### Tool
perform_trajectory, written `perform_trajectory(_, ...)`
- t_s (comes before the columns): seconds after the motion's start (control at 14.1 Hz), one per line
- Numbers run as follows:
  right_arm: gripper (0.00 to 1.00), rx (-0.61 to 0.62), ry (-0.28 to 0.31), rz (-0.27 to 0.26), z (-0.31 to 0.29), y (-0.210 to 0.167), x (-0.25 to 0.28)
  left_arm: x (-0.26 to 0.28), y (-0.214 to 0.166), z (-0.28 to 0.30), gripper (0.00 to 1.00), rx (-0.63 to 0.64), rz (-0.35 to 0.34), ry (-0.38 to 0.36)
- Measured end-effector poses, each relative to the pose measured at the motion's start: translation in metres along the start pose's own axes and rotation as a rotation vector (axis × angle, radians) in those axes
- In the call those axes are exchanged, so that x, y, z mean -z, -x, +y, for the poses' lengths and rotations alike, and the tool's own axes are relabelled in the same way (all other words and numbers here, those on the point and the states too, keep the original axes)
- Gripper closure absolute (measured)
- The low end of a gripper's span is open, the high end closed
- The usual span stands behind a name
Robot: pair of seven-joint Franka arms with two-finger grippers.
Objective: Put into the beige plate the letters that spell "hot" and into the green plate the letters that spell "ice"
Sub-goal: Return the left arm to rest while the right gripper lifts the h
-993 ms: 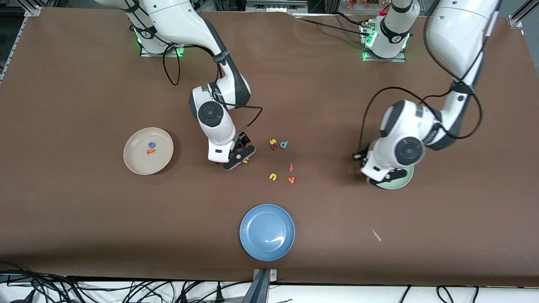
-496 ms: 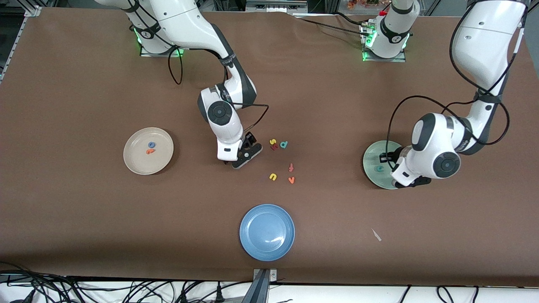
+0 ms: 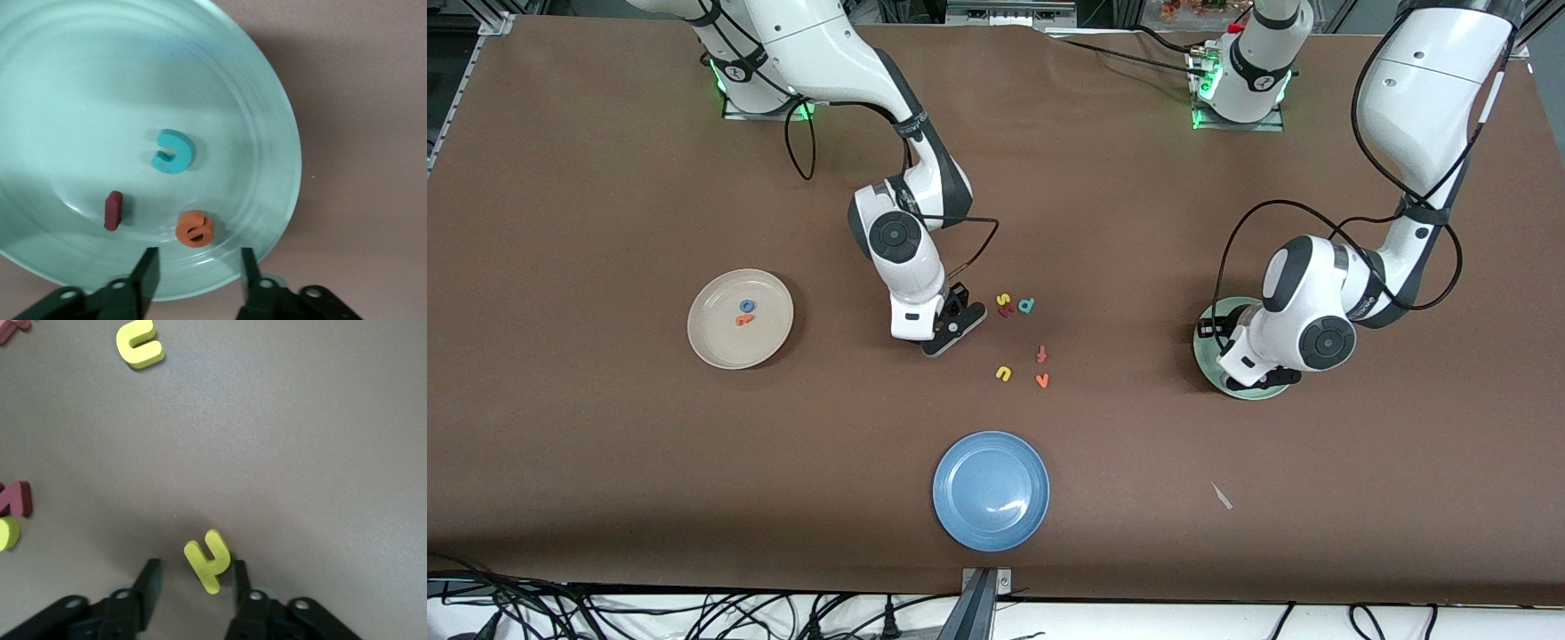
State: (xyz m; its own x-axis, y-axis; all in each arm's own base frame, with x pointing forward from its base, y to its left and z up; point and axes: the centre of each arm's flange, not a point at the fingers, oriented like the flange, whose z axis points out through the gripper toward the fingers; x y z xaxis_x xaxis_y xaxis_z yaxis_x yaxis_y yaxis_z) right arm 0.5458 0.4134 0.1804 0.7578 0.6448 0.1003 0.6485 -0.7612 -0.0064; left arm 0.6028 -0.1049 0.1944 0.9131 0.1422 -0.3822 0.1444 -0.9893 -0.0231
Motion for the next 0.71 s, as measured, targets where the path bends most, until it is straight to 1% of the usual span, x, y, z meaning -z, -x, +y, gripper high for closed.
perform_trajectory(0.07, 0.52, 0.002, -0.001, -0.003, -0.001, 0.001, -0.002, 0.007, 0.002, 0.0, 0.3, 0.001, 0.002, -0.002)
perform_trajectory(0.14, 0.59, 0.006, 0.004, -0.002, -0.001, 0.0, -0.003, 0.019, 0.004, 0.0, 0.19, 0.001, 0.007, -0.006)
perform_trajectory(0.28, 0.6, 0.008, 0.005, -0.003, -0.001, 0.0, -0.003, 0.053, 0.015, 0.0, 0.0, -0.001, 0.007, -0.021)
perform_trajectory(0.35, 0.61, 0.009, 0.006, -0.003, -0.001, 0.0, -0.003, 0.073, 0.023, -0.001, 0.0, -0.001, 0.003, -0.033)
perform_trajectory(0.43, 0.64, 0.011, 0.008, -0.001, -0.001, 0.0, -0.003, 0.094, 0.031, -0.002, 0.0, 0.001, 0.0, -0.044)
perform_trajectory(0.5, 0.73, 0.012, 0.009, 0.001, -0.001, -0.001, -0.002, 0.116, 0.04, -0.004, 0.0, 0.003, 0.005, -0.052)
perform_trajectory(0.57, 0.77, 0.013, 0.009, 0.002, -0.001, -0.002, -0.002, 0.14, 0.05, -0.004, 0.0, 0.004, 0.014, -0.058)
perform_trajectory(0.64, 0.77, 0.014, 0.009, 0.003, -0.001, -0.002, -0.002, 0.165, 0.06, -0.003, 0.0, 0.002, 0.025, -0.063)
perform_trajectory(0.71, 0.82, 0.014, 0.01, 0.004, -0.002, -0.003, -0.002, 0.189, 0.069, -0.003, 0.0, 0.001, 0.035, -0.065)
